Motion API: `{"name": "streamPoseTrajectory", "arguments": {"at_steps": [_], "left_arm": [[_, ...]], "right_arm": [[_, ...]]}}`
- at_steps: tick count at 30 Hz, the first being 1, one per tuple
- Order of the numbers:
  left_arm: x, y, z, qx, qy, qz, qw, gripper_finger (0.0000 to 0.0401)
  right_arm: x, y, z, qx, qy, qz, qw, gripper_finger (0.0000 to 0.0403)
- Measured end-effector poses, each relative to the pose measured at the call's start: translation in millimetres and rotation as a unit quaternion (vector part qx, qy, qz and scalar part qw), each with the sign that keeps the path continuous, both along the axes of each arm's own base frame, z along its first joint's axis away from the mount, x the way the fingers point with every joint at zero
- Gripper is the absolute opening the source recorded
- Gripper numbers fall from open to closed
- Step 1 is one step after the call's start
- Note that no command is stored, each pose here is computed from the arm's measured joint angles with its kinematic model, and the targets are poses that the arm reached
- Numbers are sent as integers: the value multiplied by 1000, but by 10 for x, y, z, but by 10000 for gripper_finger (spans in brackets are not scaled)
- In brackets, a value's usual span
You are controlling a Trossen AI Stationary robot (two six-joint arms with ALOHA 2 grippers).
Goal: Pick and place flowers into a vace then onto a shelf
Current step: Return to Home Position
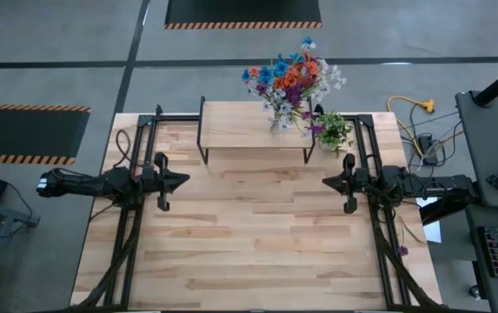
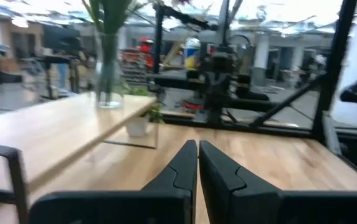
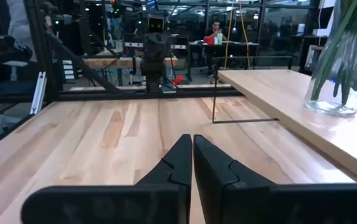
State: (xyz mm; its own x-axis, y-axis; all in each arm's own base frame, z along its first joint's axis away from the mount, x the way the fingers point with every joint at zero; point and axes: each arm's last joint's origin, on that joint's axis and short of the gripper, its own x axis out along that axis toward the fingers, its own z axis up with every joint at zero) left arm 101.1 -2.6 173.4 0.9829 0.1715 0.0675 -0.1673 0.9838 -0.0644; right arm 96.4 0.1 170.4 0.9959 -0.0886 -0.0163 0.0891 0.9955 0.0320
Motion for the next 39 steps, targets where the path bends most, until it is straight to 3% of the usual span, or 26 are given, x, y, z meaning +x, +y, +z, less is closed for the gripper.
{"name": "streamPoseTrajectory", "arguments": {"at_steps": [5,39], "left_arm": [[17,-19,-48,-8,24,-36,999,0],[5,-12,-25,3,10,-26,1000,0]], "right_arm": [[1,0,-2,8,-4,0,1000,8],[4,0,-6,9,-5,0,1000,8]]}}
